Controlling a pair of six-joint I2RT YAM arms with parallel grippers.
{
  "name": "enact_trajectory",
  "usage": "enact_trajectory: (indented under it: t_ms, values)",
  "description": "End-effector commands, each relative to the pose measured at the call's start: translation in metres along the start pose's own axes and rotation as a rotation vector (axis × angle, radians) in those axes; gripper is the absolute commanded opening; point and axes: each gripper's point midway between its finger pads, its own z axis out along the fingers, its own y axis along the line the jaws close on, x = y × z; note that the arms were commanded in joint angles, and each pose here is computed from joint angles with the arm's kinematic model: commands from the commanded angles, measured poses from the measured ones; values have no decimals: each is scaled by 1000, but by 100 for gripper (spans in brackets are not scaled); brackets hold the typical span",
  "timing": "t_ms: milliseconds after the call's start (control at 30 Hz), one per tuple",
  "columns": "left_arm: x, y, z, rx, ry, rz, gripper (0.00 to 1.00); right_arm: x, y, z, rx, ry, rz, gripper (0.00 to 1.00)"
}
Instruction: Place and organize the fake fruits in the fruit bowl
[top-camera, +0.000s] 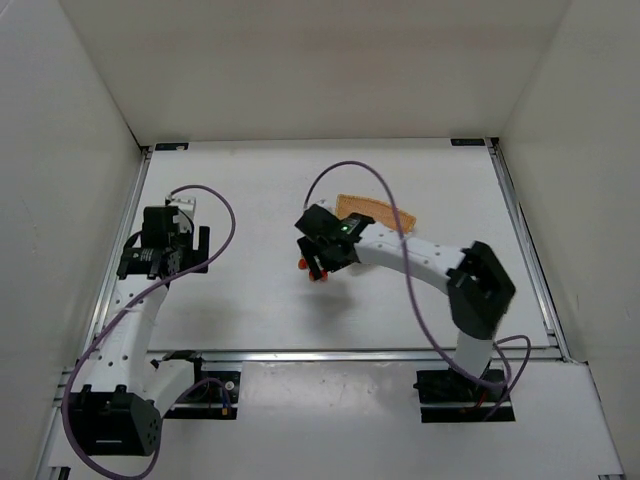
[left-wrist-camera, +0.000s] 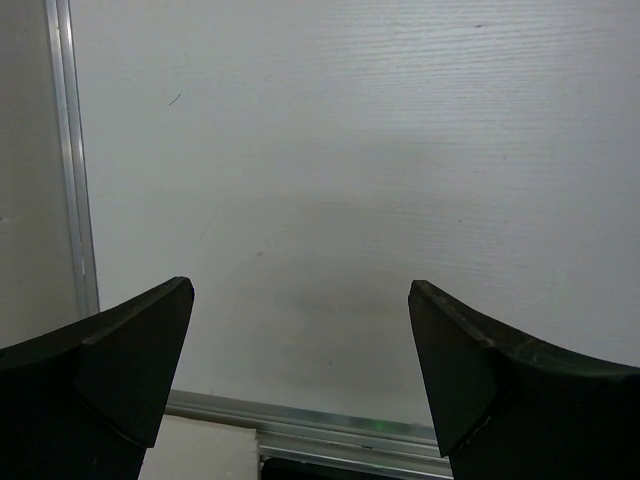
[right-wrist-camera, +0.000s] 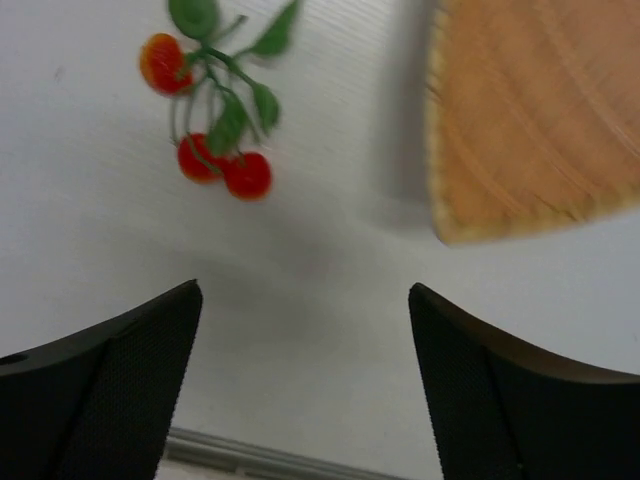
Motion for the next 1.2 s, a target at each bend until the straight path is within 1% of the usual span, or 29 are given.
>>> enact_trajectory:
  t_ms: [0,33,67,133,200,433,500,567,633,800,867,933,1067,1100,1167]
  values:
    - [8,14,5,-78,34,7,100,-19,33,26,-97,2,-121,85]
    - [13,14,9,-85,59,12,100,-23,37,32,-98,0,-120,75]
    - [14,16,9,-94,60,12,100,-13,39,47,-84,38,-132,71]
    - [15,15,11,-93,71,14,100,-9,44,58,-91,60,-137,62]
    - [16,16,13,-92,80,27,100,-8,47,69,-86,76,-153,60]
    - [19,14,22,-87,115,45,100,5,56,86,-113,122,-161,60]
    - [15,14,25,-86,122,46,100,7,54,91,-96,129,-164,58]
    - [17,12,27,-75,131,48,100,2,53,94,-95,123,-154,52]
    - [12,13,26,-77,121,46,100,4,53,97,-92,131,-157,48]
    - [14,13,28,-75,130,57,100,4,49,103,-76,139,-151,47]
    - [14,13,28,-75,130,57,100,0,50,102,-80,129,-158,39]
    - [10,13,26,-76,121,55,100,-4,51,101,-83,120,-156,37]
    - [10,13,26,-76,121,55,100,-11,54,96,-98,104,-150,25]
    - [10,13,26,-76,121,55,100,-13,55,93,-109,98,-147,20]
    - [12,11,26,-63,130,56,100,-24,55,78,-122,60,-126,19]
